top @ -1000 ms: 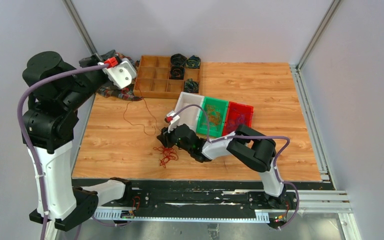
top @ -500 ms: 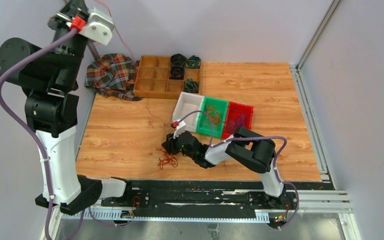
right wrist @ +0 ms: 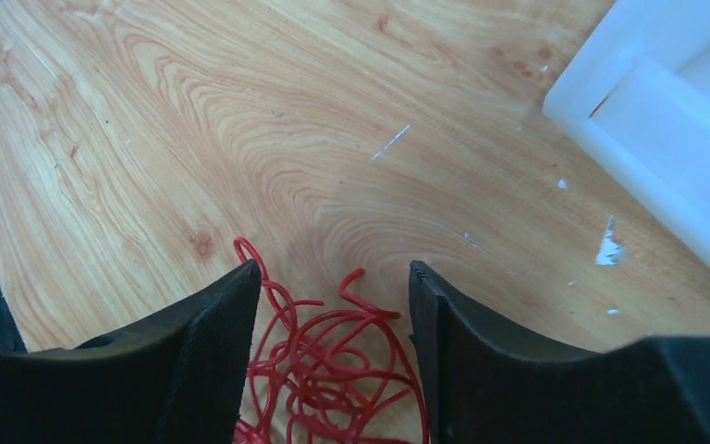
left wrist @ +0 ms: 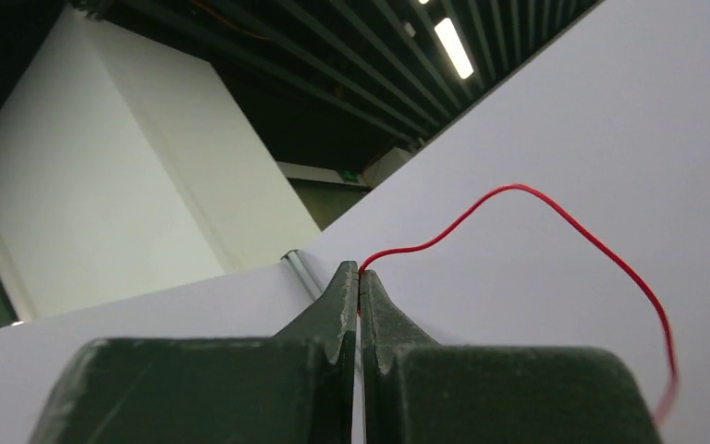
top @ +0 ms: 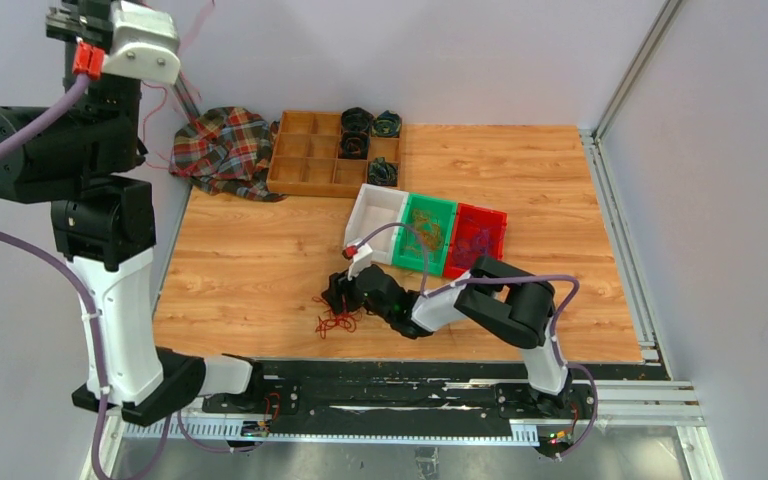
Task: Untangle the cables
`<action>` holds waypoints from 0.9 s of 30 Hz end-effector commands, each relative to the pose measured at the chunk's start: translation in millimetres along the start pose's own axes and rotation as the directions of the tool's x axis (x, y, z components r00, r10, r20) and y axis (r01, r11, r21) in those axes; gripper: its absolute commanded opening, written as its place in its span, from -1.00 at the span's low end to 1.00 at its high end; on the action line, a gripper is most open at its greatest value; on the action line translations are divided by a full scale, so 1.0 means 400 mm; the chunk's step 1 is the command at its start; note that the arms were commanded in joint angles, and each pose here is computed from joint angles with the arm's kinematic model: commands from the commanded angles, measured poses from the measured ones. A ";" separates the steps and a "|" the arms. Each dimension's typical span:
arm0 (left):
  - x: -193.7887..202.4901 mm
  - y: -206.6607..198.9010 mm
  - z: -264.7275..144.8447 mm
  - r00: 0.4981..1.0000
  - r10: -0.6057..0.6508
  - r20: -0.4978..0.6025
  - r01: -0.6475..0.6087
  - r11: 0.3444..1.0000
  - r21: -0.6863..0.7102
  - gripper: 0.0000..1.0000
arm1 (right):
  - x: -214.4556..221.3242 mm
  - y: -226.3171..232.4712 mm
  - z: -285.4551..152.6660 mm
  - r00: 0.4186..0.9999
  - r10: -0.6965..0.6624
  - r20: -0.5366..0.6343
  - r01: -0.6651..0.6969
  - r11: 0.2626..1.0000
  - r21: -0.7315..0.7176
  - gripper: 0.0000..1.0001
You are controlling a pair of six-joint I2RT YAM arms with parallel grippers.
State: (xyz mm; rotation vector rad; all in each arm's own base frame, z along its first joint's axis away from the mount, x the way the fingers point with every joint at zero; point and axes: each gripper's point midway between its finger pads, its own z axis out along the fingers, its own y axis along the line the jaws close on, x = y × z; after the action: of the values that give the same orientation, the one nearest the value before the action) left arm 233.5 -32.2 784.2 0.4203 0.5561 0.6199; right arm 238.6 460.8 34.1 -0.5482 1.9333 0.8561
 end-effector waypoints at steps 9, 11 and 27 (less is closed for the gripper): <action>-0.022 -0.228 -0.128 0.987 -0.160 0.034 0.133 0.904 0.407 -0.99 | -0.412 0.145 -0.188 0.929 -0.186 0.319 0.221 0.972 -0.077 0.50; -0.023 -0.270 -0.155 0.982 -0.184 0.042 0.143 0.872 0.468 -0.99 | -0.482 0.161 -0.233 0.899 -0.224 0.375 0.270 0.960 -0.073 0.51; -0.060 -0.286 -0.159 0.963 -0.217 0.158 0.126 0.885 0.449 -0.99 | -0.394 0.077 -0.301 0.937 -0.243 0.251 0.274 0.957 -0.096 0.54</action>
State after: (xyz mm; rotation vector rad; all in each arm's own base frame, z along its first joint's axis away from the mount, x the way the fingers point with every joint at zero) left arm 249.6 -122.4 656.1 0.8932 0.6358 0.2441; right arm 232.5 398.0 261.4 -0.6792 1.4597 0.8113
